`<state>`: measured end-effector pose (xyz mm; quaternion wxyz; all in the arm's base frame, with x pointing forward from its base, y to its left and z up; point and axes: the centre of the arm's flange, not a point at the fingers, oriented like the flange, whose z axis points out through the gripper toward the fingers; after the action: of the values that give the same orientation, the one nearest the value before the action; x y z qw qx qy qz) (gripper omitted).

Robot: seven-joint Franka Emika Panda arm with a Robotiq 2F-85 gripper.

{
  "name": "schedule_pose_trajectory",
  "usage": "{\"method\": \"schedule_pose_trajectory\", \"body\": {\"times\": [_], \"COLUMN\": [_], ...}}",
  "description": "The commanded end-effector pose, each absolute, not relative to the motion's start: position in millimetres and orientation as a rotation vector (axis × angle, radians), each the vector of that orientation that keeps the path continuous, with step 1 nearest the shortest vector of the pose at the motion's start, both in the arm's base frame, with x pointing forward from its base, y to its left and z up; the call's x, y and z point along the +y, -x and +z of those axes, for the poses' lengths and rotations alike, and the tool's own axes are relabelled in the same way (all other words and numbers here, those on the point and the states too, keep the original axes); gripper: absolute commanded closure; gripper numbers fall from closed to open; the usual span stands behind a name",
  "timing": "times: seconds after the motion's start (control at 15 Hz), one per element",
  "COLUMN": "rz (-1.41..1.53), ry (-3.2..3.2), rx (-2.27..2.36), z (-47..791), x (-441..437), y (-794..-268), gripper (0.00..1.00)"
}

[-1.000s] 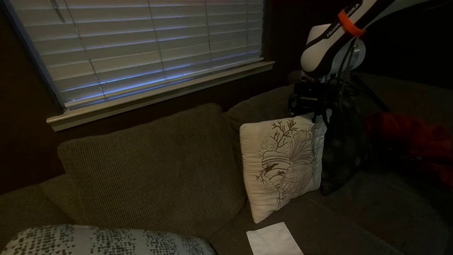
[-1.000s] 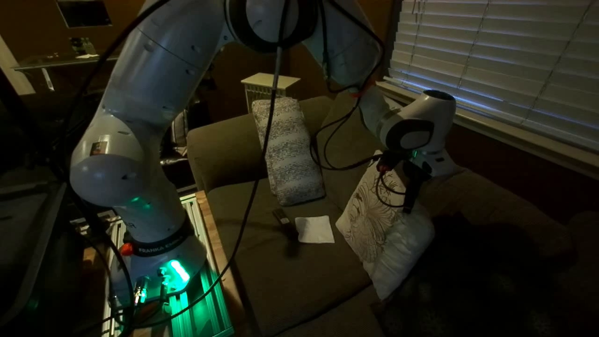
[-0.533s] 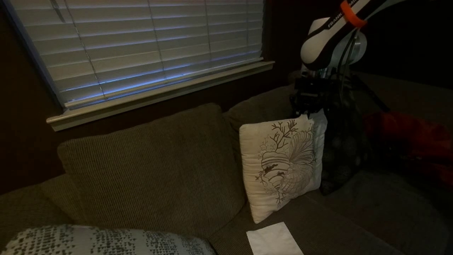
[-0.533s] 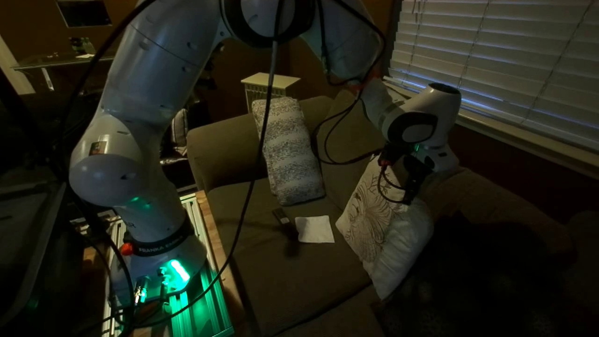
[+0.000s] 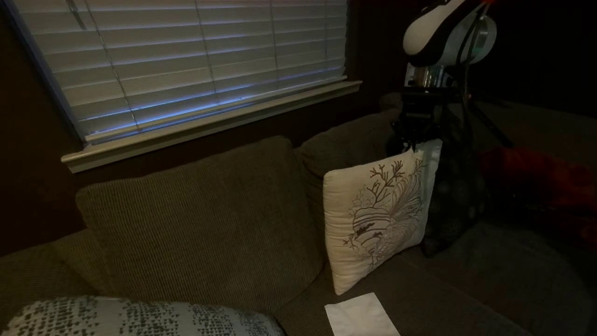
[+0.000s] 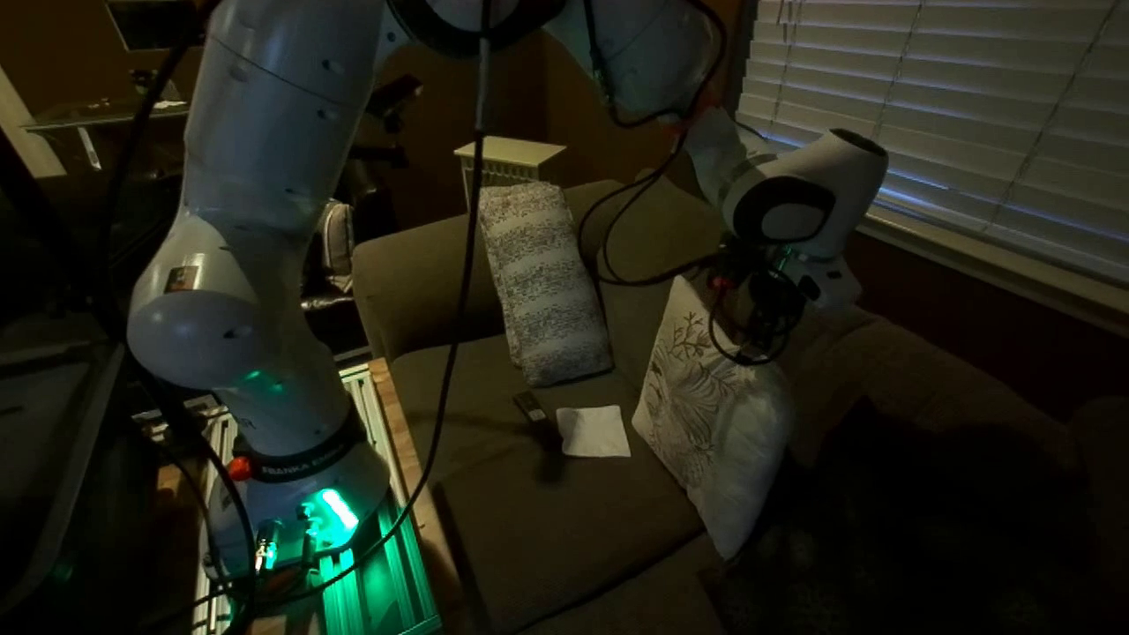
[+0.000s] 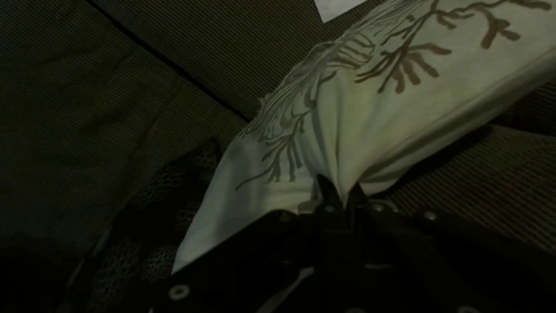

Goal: Move the pillow from the left to the right and the one on the right to the left

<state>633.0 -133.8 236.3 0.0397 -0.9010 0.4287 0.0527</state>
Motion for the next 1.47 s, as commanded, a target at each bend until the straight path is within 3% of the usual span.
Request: {"method": "schedule_pose_trajectory", "body": {"times": [0.0, 0.33, 1.0, 1.4], "rz": [0.226, 0.354, 0.343, 0.351], "ry": [2.812, 2.874, 2.721, 2.756], "rx": [1.216, 1.197, 1.593, 1.578], "z": [276.1, 301.1, 324.9, 326.2], "x": [-136.7, -150.9, -145.3, -164.1], "y": [-595.1, -557.1, -497.5, -455.5], "gripper": [0.98, 0.98, 0.98, 0.98]}}
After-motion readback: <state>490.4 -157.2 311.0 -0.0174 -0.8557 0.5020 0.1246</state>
